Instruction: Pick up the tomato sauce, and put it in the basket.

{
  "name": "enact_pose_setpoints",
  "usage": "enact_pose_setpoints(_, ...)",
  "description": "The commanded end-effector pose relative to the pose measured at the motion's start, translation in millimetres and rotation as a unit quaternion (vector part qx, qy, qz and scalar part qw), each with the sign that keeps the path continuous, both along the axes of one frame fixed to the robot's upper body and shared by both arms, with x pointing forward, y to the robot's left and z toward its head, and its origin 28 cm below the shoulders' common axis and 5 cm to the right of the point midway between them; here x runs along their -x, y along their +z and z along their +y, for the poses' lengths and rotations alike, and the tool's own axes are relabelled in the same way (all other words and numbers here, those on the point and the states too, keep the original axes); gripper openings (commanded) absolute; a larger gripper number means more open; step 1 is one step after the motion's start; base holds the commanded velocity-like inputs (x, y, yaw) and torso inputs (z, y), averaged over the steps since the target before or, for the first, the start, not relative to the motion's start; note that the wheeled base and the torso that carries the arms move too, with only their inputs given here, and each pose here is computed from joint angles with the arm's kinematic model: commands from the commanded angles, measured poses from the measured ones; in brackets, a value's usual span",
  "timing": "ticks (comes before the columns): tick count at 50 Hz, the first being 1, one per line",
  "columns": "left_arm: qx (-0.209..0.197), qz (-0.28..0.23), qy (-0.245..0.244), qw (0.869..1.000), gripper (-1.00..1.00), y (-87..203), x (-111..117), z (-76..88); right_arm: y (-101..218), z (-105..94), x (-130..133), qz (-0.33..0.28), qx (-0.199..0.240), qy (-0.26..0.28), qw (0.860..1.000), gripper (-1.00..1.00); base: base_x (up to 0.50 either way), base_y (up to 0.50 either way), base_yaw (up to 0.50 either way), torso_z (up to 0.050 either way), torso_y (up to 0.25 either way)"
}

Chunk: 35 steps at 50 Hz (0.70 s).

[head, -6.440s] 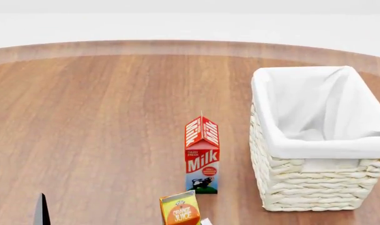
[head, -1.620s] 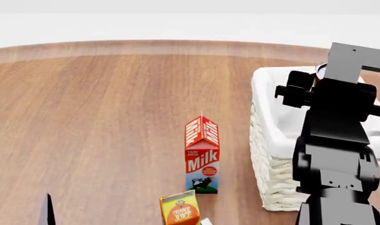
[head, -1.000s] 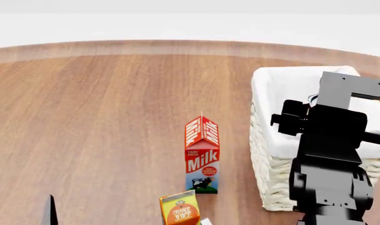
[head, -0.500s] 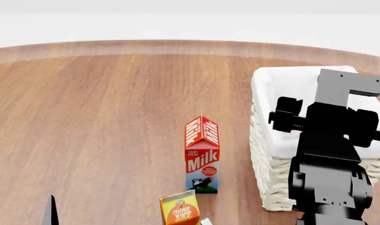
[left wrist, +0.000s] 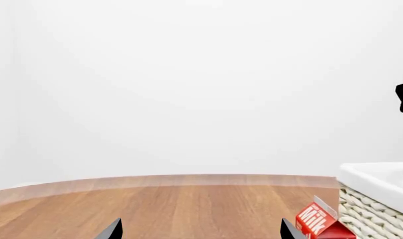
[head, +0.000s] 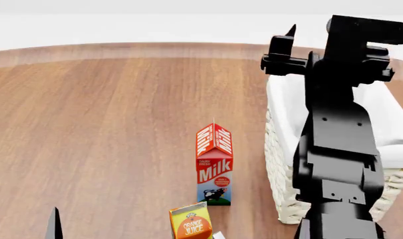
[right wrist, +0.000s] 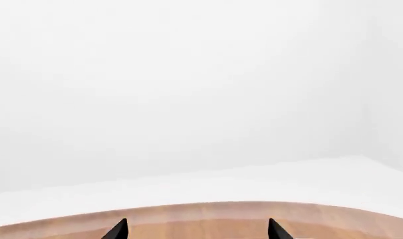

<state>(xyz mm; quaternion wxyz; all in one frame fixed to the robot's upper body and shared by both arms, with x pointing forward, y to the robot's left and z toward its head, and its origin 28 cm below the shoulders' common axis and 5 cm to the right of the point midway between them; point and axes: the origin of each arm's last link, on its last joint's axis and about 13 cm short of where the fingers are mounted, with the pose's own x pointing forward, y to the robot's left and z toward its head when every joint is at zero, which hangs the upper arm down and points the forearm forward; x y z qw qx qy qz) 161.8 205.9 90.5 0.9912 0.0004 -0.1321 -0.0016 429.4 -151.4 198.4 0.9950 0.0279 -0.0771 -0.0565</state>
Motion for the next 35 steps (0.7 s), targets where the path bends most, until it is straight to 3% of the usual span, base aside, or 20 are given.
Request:
enact_pose_setpoints(1,0.0,-0.001,0.001,1.0,1.0,0,0,0.3,28,12.4,35,-0.126,0.019,0.056,0.99,1.0,0.0,0.0,0.0,0.0,0.0)
enact_pose_setpoints(11,-0.001,-0.001,0.0,1.0,1.0,0,0,-0.1,25,20.6,98,-0.176,-0.006,0.085,0.981,1.0,0.0,0.0,0.0,0.0,0.0)
enact_pose_setpoints(19,0.0,-0.003,0.0,1.0,1.0,1,1,0.0,19,26.7,149,-0.207,0.001,0.105,0.973,1.0,0.0,0.0,0.0,0.0,0.0)
enact_pose_setpoints(35,0.0,-0.003,-0.001,1.0,1.0,2,3,-0.5,-2,34.9,201,-0.225,0.017,0.129,0.966,1.0,0.0,0.0,0.0,0.0,0.0)
